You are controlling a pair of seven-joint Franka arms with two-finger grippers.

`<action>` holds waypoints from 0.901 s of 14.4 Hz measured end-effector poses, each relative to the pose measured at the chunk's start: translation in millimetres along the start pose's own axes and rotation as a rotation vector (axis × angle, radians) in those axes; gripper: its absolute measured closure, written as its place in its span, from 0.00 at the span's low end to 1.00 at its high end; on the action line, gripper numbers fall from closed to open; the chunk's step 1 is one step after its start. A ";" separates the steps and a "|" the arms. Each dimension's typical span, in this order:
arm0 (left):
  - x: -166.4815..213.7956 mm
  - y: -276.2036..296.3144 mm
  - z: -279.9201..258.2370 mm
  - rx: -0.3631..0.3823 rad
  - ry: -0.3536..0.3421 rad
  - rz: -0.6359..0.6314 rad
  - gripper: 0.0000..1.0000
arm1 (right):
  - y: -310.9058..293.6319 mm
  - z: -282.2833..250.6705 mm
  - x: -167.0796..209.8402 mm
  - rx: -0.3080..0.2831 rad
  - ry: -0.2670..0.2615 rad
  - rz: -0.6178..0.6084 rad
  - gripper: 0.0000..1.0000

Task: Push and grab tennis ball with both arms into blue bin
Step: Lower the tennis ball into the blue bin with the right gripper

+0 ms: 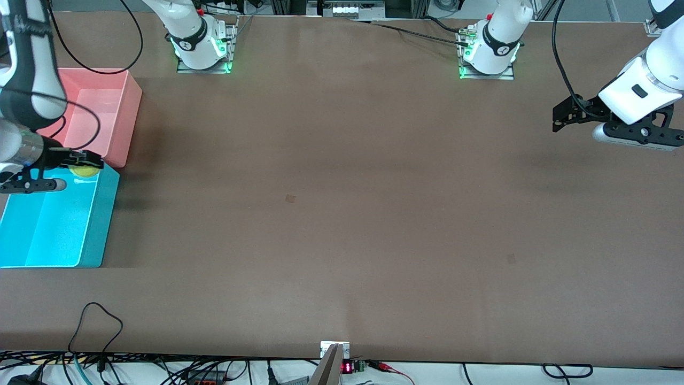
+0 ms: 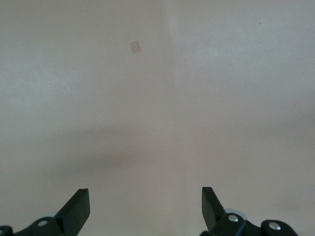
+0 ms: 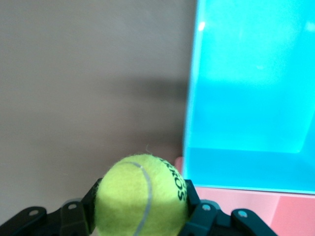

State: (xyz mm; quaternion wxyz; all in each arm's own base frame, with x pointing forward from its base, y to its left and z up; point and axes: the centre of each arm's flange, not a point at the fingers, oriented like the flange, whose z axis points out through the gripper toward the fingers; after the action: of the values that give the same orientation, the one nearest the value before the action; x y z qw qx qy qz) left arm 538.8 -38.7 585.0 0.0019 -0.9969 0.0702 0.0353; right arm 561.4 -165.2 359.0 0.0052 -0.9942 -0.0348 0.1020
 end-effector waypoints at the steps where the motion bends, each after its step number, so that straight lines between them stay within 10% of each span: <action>1: -0.3 -2.3 0.4 -0.001 -0.003 -0.004 0.00 | 16.6 13.9 1.7 0.007 -0.019 0.000 0.33; 13: 0.9 -12.4 3.6 -0.002 -0.009 -0.023 0.00 | 130.5 113.5 6.9 -0.014 -0.084 -0.001 0.33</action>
State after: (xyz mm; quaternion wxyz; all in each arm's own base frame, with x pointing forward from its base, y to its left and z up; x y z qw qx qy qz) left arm 541.2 -26.4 581.4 0.0014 -0.9975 0.0588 0.0399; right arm 554.0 -294.5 244.2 -0.0031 -0.9890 -0.0361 0.1432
